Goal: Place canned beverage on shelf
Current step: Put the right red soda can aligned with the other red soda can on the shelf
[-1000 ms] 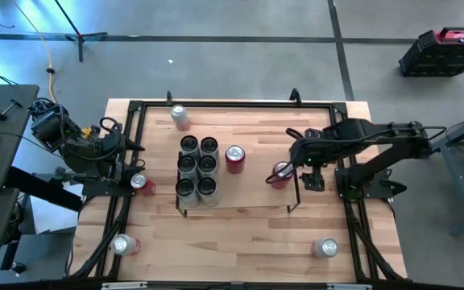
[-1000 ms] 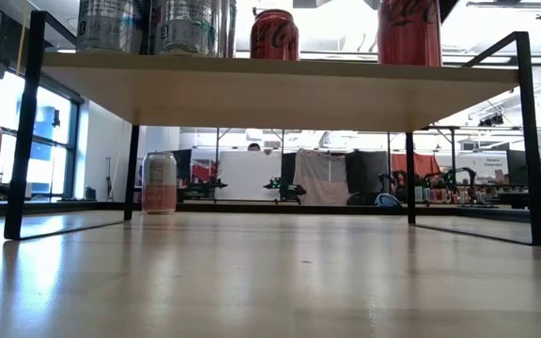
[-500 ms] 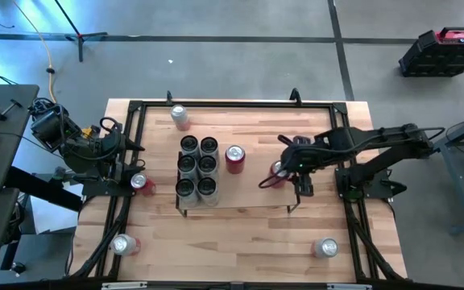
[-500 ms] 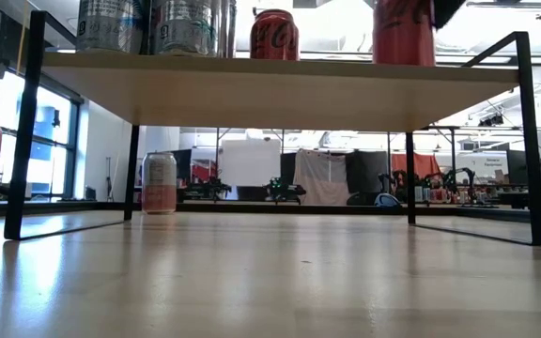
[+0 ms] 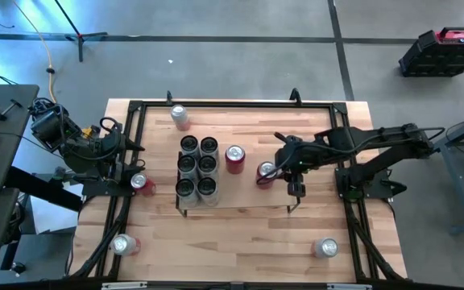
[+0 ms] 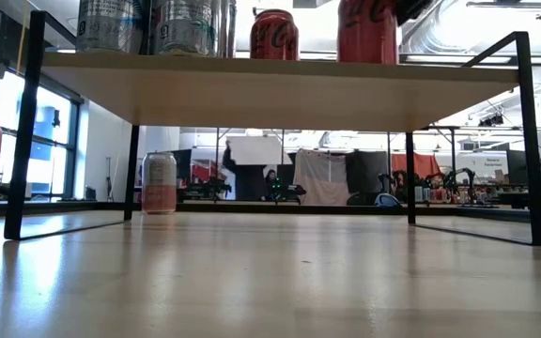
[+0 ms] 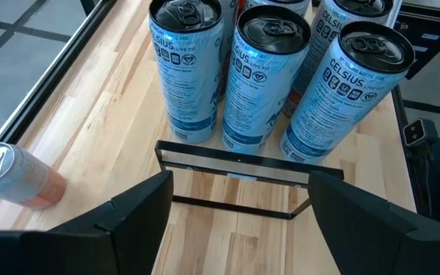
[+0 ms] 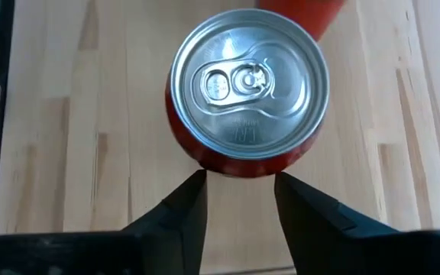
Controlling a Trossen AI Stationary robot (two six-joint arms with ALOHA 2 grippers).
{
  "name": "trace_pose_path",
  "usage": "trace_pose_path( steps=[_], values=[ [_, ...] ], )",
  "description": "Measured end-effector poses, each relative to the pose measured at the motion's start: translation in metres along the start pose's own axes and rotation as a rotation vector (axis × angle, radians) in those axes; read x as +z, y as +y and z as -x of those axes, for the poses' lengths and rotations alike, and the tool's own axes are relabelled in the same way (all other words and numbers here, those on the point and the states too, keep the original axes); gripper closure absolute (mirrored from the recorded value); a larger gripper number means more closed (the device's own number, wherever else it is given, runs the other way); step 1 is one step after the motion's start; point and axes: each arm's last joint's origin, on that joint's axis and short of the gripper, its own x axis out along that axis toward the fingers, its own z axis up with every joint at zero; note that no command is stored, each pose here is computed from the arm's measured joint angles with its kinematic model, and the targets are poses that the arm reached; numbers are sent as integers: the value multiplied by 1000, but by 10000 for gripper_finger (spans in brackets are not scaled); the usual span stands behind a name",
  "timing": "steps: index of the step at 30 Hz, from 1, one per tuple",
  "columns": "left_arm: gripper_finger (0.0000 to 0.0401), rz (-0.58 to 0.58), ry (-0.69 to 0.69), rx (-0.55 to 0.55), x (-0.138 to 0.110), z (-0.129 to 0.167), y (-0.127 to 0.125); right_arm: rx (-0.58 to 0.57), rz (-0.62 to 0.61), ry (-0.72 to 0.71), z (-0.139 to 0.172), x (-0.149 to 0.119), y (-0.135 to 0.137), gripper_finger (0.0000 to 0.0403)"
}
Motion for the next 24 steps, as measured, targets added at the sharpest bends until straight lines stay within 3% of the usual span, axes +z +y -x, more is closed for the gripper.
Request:
trace_pose_path(
  steps=[8, 16, 24],
  values=[
    [107, 0, 0, 0, 0, 0, 0, 14, 3, -73, -3, 9, 2, 279],
    [107, 0, 0, 0, 0, 0, 0, 28, 66, -96, -25, 21, 15, 280],
    [107, 0, 0, 0, 0, 0, 0, 8, 38, -124, -31, 26, 16, 280]
  ],
)
